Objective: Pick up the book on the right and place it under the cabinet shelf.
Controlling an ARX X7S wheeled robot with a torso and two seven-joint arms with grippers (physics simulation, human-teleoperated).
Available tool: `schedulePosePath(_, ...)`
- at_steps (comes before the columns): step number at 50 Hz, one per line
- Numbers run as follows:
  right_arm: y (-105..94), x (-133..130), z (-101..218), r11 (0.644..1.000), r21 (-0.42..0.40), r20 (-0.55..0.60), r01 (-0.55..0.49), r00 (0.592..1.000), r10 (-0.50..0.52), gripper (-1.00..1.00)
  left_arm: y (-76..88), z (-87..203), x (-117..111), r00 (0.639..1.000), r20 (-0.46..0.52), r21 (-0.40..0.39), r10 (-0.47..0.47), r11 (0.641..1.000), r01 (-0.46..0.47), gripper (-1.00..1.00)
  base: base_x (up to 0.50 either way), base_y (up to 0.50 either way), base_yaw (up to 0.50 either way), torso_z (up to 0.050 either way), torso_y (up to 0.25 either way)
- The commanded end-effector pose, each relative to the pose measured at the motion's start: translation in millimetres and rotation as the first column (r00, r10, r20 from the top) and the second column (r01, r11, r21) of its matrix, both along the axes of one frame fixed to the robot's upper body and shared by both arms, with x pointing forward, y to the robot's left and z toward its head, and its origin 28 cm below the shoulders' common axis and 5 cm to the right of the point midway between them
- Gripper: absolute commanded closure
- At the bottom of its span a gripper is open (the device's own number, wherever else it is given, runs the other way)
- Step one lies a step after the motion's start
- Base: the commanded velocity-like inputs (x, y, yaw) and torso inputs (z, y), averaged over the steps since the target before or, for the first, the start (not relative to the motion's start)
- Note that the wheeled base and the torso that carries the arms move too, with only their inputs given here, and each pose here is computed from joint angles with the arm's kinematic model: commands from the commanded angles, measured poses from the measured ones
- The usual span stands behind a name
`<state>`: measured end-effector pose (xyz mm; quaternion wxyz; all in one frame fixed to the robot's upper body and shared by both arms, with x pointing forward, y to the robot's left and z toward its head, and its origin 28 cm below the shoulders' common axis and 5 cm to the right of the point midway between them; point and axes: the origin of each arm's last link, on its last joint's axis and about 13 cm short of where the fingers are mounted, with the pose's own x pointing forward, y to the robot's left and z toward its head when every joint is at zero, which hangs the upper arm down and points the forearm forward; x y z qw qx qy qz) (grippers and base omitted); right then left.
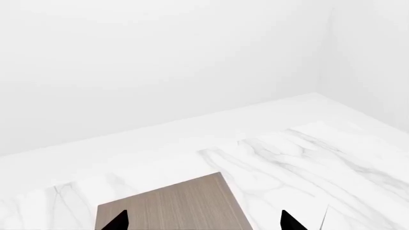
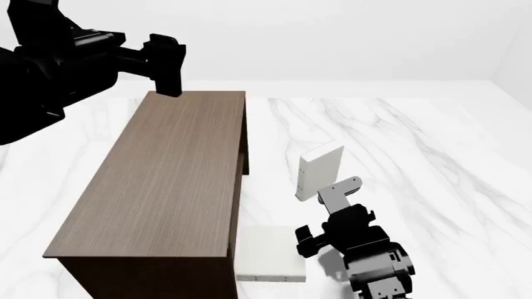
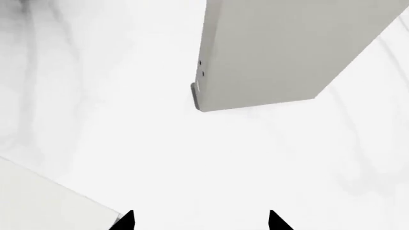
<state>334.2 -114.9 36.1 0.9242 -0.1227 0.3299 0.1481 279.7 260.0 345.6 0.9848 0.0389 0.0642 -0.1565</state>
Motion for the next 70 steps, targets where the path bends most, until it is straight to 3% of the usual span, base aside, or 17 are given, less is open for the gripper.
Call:
schedulePosePath(1, 10.4, 4.7, -5.0, 0.999, 0.033, -0.019, -0.04, 0.999, 0.04, -1.0, 0.5, -0.8, 0.5, 1.0, -0.002, 0.0, 0.003, 1.0, -0.003, -1.0, 0.0, 0.0, 0.0, 0.0, 0.0)
schedulePosePath(21, 27.6, 10.4, -7.3, 0.992, 0.078, -0.029, -0.096, 0.995, 0.099, -1.0, 0.9, -0.2, 1.5, 1.0, -0.002, 0.004, 0.007, 1.0, -0.007, -1.0, 0.0, 0.0, 0.0, 0.0, 0.0)
schedulePosePath(40, 46.6, -1.2, -0.6, 0.971, 0.162, -0.056, -0.178, 0.98, 0.189, -1.0, 1.5, -0.8, -0.7, 1.0, -0.002, -0.001, 0.007, 1.0, -0.007, -1.0, 0.0, 0.0, 0.0, 0.0, 0.0)
schedulePosePath(70, 65.9, 0.4, -1.4, 0.95, 0.224, -0.053, -0.217, 0.971, 0.234, -1.0, 0.8, -0.3, 1.2, 1.0, -0.003, 0.006, 0.01, 1.0, -0.01, -1.0, 0.0, 0.0, 0.0, 0.0, 0.0)
